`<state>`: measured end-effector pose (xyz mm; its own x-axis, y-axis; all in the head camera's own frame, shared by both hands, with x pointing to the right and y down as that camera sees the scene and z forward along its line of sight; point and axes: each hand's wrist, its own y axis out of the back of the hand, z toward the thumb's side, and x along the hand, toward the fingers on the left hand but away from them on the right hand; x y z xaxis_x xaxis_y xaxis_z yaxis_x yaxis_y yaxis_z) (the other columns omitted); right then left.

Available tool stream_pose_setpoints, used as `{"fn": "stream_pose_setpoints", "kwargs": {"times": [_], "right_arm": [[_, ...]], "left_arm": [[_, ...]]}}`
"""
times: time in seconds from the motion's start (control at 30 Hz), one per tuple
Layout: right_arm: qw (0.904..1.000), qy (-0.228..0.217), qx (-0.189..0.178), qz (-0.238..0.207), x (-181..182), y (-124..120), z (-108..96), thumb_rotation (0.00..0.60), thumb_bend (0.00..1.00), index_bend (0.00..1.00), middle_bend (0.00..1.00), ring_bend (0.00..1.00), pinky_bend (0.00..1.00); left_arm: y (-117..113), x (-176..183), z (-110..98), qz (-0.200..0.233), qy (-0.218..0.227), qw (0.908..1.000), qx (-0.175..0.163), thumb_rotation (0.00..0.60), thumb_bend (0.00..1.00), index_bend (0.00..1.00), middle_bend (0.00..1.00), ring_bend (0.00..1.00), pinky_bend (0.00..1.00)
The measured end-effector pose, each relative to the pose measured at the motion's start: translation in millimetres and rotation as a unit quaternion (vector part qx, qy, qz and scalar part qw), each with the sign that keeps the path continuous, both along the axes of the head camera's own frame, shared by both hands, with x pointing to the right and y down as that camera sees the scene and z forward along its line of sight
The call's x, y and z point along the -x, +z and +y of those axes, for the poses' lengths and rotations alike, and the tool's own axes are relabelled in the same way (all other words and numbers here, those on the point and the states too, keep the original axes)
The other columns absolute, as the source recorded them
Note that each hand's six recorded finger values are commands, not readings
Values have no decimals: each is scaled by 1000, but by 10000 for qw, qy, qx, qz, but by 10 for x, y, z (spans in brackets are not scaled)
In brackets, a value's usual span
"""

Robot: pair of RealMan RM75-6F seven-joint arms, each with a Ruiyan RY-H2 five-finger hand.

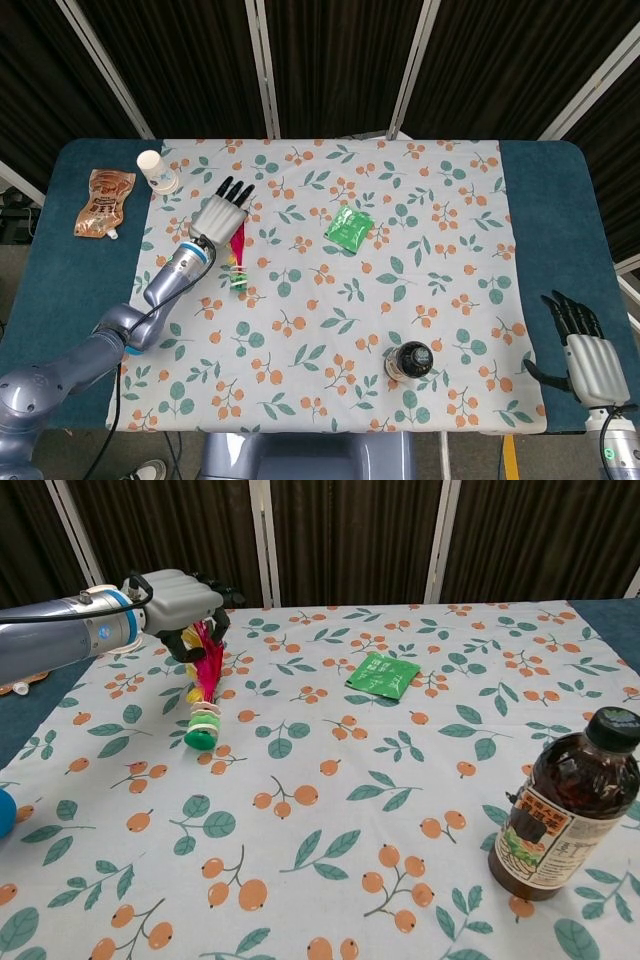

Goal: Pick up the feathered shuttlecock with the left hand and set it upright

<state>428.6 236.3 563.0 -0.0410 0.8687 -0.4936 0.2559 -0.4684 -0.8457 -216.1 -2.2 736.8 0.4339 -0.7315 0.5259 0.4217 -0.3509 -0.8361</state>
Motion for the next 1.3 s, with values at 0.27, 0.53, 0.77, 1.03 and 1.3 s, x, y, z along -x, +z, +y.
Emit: {"fn": "stream_pose_setpoints", "kwargs": {"times": [0.27,0.53,0.77,1.03,1.3], "right_arm": [[10000,-24,-28,-8,9,-3,-4,600,135,82,0,0,0],[10000,-45,-75,-15,20,-2,-12,600,134,82,0,0,0],[9999,-65,-127,-7,26,-14,-16,600,134,82,0,0,0],[9998,-85,-177,0,30,-26,-17,600,135,82,0,0,0],[9997,-81,-215,16,27,-36,-16,600,135,82,0,0,0]], "left_arm": [[-334,-201,84,322,429,9983,-247,600,499,580,46,0,15],[-747,-371,263,629,924,9926,-473,600,498,598,61,0,21],[-1059,-482,489,865,1350,9853,-589,600,500,605,66,0,27],[-1309,-495,727,968,1666,9790,-668,600,499,606,71,0,31],[-1333,-440,881,950,1695,9792,-590,600,499,607,73,0,31]]}}
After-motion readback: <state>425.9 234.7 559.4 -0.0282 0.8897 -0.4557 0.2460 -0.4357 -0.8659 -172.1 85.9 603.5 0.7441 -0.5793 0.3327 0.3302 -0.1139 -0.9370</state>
